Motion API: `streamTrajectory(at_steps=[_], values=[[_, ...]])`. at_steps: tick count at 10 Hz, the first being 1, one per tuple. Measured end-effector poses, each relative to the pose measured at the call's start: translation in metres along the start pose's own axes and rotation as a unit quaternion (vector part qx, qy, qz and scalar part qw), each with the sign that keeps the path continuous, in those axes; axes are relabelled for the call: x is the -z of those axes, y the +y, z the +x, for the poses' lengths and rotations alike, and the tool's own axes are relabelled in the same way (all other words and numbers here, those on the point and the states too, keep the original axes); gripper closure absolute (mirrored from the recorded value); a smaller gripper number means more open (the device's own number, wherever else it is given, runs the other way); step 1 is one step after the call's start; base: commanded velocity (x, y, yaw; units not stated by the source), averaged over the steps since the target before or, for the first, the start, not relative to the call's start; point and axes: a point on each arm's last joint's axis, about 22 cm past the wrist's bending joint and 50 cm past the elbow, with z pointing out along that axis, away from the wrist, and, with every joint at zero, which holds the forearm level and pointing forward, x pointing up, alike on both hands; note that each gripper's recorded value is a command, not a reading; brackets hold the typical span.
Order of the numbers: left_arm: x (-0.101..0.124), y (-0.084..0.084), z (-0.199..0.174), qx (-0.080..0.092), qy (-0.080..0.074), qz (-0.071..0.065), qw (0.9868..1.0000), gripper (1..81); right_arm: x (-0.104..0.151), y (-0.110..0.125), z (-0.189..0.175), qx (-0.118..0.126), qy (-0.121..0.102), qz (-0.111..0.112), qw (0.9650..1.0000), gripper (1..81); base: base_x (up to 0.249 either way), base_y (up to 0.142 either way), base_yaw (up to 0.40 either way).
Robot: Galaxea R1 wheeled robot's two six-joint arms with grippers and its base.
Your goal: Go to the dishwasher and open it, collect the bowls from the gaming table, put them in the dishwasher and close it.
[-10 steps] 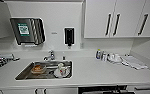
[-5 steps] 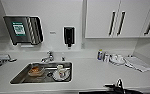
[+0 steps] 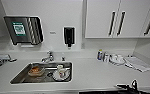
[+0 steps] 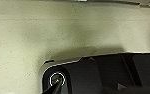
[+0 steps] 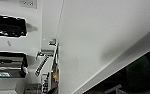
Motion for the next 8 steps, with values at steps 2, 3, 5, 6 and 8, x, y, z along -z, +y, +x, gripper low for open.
streamTrajectory(at_steps=[2,3,5,6,8], values=[[-0.003,0.009,-0.005,0.000,-0.003,-0.005,1.0000,1.0,0.052,-0.003,0.023,0.009,0.024,-0.009,0.9996,1.0,0.000,0.000,0.000],[-0.002,0.006,-0.007,-0.001,-0.004,-0.001,1.0000,1.0,0.063,0.001,0.022,0.007,0.027,-0.012,0.9995,1.0,0.000,0.000,0.000],[-0.001,-0.006,-0.006,-0.002,-0.003,0.014,0.9999,1.0,0.075,0.040,-0.014,-0.022,0.011,-0.031,0.9992,1.0,0.000,0.000,0.000],[-0.002,-0.005,-0.006,-0.002,-0.003,0.016,0.9999,1.0,0.088,0.070,-0.039,-0.038,0.005,-0.056,0.9977,1.0,0.000,0.000,0.000],[-0.006,0.007,-0.006,-0.005,-0.002,0.008,1.0000,1.0,0.113,0.123,-0.078,-0.054,0.005,-0.114,0.9919,1.0,0.000,0.000,0.000]])
